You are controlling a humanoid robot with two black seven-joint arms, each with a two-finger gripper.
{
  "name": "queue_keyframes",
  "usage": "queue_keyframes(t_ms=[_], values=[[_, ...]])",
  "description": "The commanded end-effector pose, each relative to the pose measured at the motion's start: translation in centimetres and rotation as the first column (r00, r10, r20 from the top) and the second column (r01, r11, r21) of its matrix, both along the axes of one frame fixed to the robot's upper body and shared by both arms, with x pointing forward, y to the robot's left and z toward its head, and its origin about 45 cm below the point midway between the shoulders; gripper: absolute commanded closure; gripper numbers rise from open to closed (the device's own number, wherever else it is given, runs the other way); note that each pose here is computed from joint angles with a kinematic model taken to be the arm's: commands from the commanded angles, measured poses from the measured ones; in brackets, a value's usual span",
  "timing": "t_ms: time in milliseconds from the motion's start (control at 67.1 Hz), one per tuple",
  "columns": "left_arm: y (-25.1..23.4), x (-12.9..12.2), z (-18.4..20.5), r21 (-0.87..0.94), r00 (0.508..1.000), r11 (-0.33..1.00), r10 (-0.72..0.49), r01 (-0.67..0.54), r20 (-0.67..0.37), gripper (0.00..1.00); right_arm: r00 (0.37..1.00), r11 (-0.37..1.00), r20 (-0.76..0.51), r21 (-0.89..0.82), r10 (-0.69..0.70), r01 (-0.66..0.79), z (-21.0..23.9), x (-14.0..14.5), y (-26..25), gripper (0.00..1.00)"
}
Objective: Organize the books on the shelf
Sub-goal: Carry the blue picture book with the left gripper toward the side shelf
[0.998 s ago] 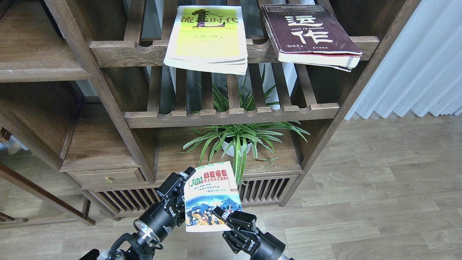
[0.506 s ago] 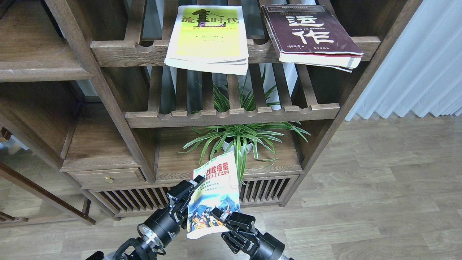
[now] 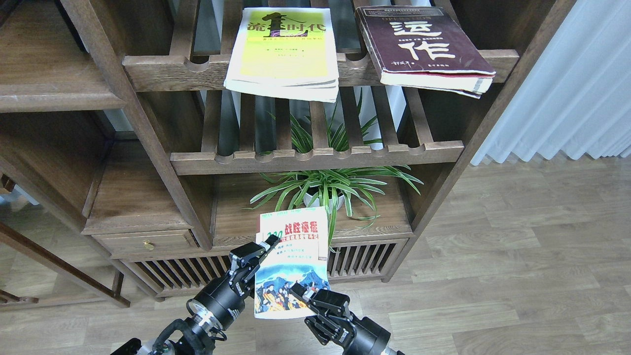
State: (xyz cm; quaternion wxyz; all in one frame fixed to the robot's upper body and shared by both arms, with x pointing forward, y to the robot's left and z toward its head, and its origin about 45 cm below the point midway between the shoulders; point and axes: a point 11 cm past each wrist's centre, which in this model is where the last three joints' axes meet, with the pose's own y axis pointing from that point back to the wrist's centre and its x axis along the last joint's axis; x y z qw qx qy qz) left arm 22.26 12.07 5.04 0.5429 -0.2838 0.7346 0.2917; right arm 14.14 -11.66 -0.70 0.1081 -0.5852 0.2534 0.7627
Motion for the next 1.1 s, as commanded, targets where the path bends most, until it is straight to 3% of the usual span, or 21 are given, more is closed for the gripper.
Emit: queue_keyframes(t_ms=[0,194,313,492,775,1087], values=[[-0.2,-0.2,0.2,-0.007,1.0,1.0,-0.011,0.011,0.004,1.0,1.0,1.0,0.013,-0.026,0.011,-0.011,-0.2,0.7,-0.4,0.0],[3.0,-0.7,-0.8,0.087,0.998,0.994,-0.059,0.059,0.006,1.0,1.0,0.999,0.024,-0.033,-0.018,0.019,-0.1,1.6,-1.1,0.0],[9.6,-1.5,-1.7,0.259,0.991,0.957,-0.135,0.133,-0.01,1.0,0.999,0.999,0.027,-0.044,-0.017,0.019,-0.3,2.0,-1.3,0.0],[17.2,-1.6,-0.2,0.426,0.988,0.893,-0.156,0.147,-0.014,1.0,1.0,0.998,0.021,-0.057,-0.019,0.02,-0.6,2.1,-1.6,0.0],[27.5,-1.2,5.5,0.65,0.979,0.742,-0.204,0.163,-0.013,1.0,1.0,0.998,0.025,-0.065,-0.015,0.017,-0.6,2.4,-1.8,0.0],[33.6,1.6,16.4,0.837,0.951,0.533,-0.305,0.123,0.055,1.0,1.0,0.996,0.008,-0.089,-0.011,0.012,-1.3,2.1,-2.2,0.0]])
